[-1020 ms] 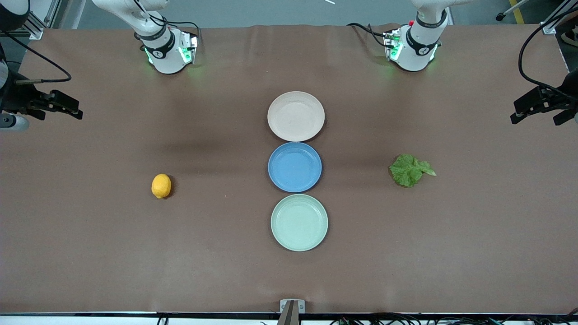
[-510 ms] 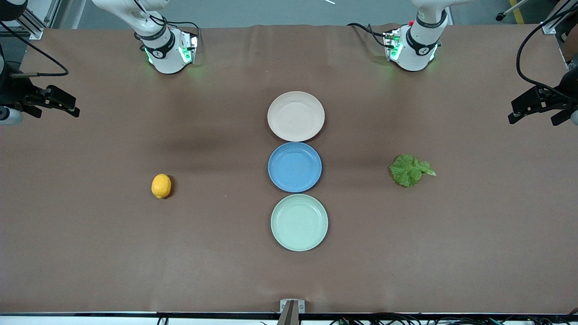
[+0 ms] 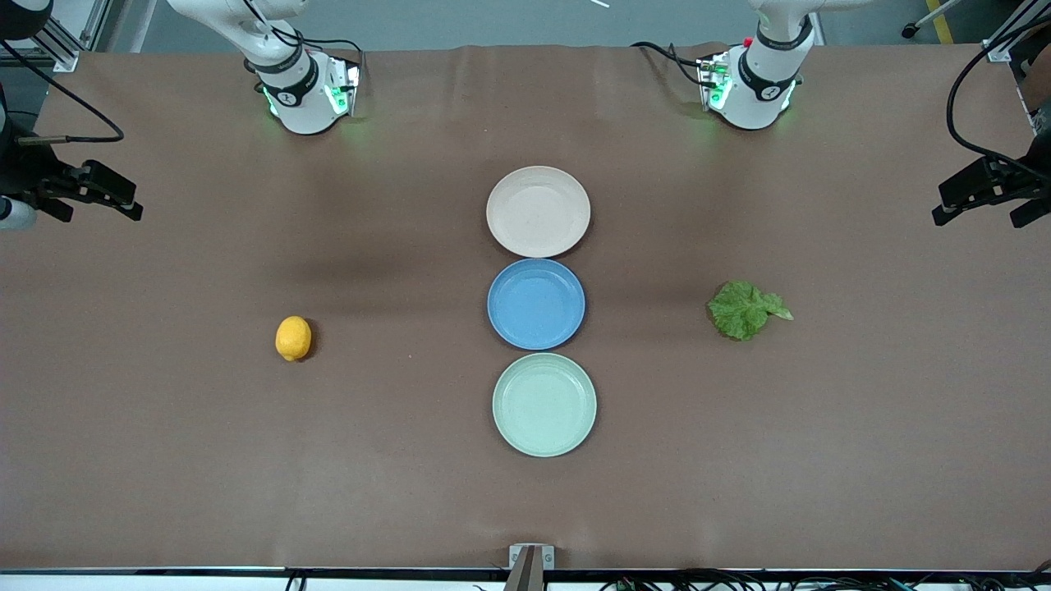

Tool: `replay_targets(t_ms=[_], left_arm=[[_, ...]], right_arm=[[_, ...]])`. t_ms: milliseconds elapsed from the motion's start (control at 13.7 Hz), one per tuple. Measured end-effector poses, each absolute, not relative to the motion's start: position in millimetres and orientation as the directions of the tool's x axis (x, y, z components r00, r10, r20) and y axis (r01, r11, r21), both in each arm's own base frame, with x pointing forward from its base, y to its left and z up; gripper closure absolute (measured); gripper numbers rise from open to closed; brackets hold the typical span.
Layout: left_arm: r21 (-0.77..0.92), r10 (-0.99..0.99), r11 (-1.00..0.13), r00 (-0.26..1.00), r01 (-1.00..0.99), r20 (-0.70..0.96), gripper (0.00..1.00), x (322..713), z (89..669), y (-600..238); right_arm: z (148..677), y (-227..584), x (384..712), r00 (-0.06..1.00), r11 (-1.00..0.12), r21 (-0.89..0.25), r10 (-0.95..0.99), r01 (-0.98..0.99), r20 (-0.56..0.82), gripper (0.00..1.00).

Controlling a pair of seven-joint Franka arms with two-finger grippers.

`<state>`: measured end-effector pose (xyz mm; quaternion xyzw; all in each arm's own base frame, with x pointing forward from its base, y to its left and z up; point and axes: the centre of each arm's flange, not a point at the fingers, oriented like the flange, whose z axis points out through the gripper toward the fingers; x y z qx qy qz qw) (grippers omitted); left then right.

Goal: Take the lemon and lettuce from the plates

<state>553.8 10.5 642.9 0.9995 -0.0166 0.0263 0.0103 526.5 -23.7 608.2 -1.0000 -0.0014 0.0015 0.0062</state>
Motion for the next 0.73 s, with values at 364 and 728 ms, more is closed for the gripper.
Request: replay_targets(t_ms=[364, 728], left_arm=[[0.019, -0.039, -0.999, 0.997, -0.040, 0.068, 0.00, 553.9, 649.7, 7.1], [0.019, -0.041, -0.999, 0.997, -0.042, 0.070, 0.00, 553.9, 650.7, 6.1]], right_arm=[[607.4, -24.3, 526.5, 1.000, -1.000, -0.013, 0.002, 0.002, -0.004, 0.00], [603.9, -23.8, 525.8, 1.000, -1.000, -0.026, 0.000, -0.001, -0.014, 0.00]])
